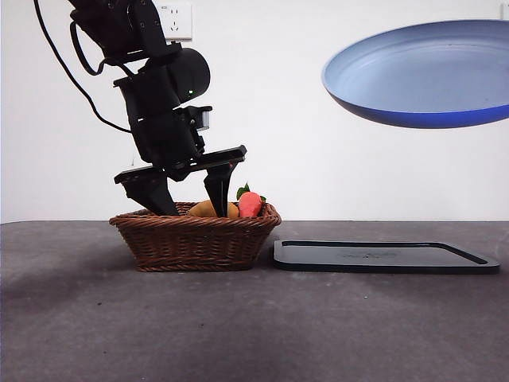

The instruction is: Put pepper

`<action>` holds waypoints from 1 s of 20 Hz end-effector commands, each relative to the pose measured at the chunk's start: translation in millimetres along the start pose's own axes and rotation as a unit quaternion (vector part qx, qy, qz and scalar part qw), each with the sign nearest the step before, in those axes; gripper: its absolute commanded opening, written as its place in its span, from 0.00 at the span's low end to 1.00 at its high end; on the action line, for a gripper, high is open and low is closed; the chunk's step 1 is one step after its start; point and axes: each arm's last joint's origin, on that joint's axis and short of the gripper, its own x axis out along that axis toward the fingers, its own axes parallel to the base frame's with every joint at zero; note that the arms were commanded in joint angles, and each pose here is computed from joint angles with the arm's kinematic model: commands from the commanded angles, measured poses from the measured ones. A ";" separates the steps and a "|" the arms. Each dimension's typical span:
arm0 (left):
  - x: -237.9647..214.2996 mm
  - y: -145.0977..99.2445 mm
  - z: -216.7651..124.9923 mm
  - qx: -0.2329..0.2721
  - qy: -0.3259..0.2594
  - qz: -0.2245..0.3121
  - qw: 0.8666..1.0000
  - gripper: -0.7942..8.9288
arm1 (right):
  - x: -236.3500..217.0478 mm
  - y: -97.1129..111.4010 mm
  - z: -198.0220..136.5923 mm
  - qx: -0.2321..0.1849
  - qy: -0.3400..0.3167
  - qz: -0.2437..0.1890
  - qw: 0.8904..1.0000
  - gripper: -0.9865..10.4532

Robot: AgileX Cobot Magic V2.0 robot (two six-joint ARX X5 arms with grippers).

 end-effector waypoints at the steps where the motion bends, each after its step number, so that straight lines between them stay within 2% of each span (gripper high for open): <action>1: 13.3 -5.1 0.9 0.002 0.004 -0.001 1.000 0.45 | -1.9 1.0 4.5 0.002 -0.011 0.003 1.000 0.09; 5: 15.9 -6.4 0.0 0.004 0.003 0.008 1.000 0.45 | -2.0 1.9 4.6 0.002 -0.011 0.018 1.000 0.09; 20: 26.8 -10.0 -8.2 -0.002 0.033 0.014 0.999 0.45 | -2.1 1.8 4.5 0.002 -0.011 0.016 1.000 0.09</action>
